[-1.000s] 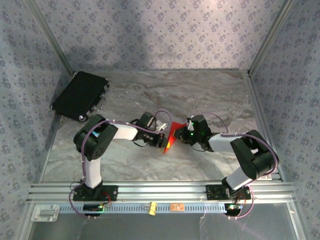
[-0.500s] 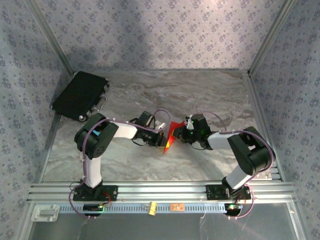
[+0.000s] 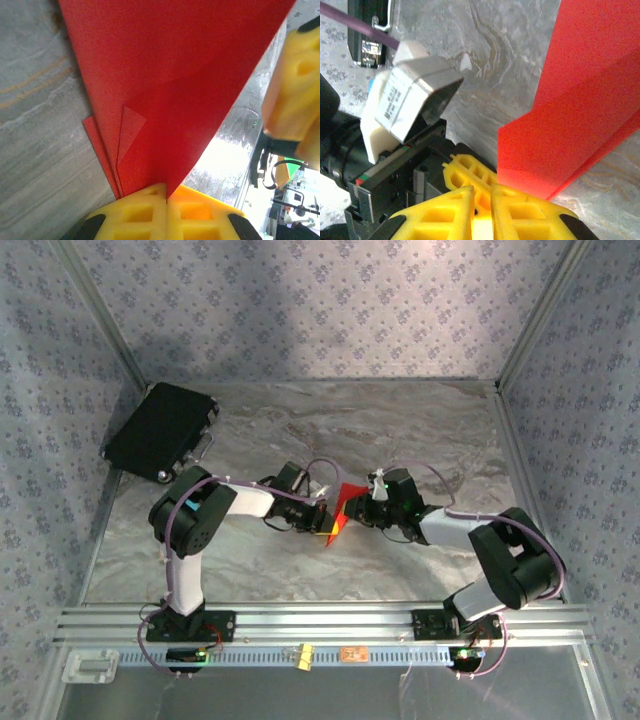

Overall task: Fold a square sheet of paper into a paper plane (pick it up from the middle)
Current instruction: Fold the wing for the fifth time at the center of the table.

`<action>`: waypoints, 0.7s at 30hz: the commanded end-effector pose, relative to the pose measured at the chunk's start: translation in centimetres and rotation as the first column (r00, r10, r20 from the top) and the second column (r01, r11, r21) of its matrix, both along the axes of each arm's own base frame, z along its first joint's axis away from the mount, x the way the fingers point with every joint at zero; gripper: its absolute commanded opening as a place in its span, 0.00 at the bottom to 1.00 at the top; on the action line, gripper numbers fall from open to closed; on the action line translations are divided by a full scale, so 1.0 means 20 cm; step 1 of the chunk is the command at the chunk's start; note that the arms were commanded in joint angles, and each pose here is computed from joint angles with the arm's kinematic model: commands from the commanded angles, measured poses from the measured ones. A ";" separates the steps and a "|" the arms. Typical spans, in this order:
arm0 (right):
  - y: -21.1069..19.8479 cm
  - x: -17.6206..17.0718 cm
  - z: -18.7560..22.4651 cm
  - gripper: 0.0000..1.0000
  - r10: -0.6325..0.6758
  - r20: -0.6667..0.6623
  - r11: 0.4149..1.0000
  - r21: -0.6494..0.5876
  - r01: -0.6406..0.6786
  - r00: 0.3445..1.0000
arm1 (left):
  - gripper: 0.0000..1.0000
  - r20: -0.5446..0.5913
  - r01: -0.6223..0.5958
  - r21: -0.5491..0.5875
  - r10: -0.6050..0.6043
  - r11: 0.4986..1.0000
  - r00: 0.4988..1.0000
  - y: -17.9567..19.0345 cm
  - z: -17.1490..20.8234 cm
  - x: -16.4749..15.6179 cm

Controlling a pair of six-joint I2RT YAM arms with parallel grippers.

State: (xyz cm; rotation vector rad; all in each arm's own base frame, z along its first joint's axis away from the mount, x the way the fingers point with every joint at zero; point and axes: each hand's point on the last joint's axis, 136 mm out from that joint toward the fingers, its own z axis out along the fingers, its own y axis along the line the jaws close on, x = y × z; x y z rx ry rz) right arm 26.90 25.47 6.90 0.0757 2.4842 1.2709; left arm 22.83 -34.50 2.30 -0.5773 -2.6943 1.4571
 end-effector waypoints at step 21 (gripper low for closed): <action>0.03 0.11 -0.07 0.15 0.028 -0.023 1.000 -0.008 -0.028 0.999 | 0.00 -0.067 -0.073 0.110 0.081 0.991 0.995 0.12 -0.14 0.00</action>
